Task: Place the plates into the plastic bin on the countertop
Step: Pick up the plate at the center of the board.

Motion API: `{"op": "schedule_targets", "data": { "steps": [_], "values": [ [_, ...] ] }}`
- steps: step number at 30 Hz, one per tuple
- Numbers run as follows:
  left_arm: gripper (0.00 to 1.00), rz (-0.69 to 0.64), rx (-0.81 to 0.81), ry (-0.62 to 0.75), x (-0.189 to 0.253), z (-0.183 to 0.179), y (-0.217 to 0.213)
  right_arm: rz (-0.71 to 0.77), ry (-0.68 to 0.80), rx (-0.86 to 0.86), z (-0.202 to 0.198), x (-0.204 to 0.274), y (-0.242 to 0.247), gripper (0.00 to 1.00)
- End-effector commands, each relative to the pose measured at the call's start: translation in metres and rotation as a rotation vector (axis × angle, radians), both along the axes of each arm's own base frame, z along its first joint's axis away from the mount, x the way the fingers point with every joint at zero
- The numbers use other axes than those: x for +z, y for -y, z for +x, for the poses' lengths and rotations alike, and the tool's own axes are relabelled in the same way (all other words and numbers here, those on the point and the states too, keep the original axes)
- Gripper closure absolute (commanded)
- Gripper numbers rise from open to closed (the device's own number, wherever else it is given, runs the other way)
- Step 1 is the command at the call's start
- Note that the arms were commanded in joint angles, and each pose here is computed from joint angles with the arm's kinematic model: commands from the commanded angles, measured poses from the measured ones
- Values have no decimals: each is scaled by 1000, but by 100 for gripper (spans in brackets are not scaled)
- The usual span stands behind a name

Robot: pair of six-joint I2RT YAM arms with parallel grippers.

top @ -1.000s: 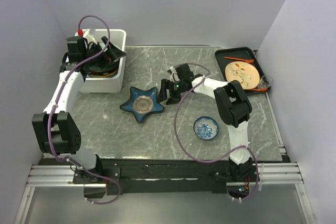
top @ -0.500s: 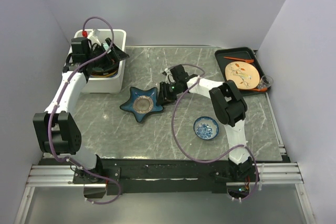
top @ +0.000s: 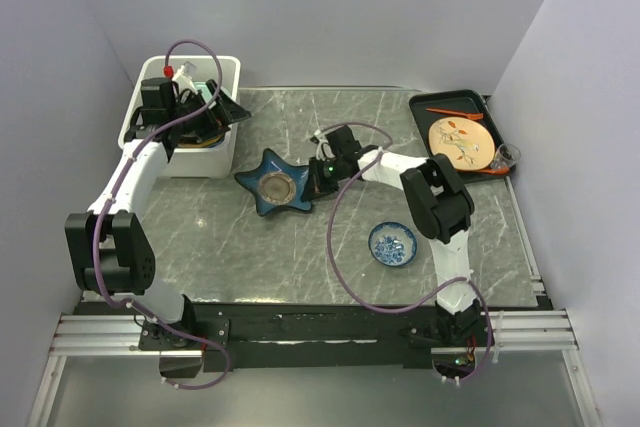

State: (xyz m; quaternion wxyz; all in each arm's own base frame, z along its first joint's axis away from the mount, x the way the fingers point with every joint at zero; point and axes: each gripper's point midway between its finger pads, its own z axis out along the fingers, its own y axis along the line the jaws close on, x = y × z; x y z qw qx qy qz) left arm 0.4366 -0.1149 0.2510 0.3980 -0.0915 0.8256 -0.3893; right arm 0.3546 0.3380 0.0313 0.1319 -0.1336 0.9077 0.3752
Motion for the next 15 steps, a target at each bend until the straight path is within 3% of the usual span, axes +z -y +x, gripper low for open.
{"op": "schedule_targets", "data": {
  "steps": [1,8,15],
  "values": [
    [2,0,-52,49,6,-2,7,-44,37,-98,16,18,30,100],
    [3,15,-62,17,-7,-1,7,-22,109,-132,24,52,42,100],
    [4,16,-165,-1,-18,-9,40,-15,210,-174,30,92,57,100]
  ]
}}
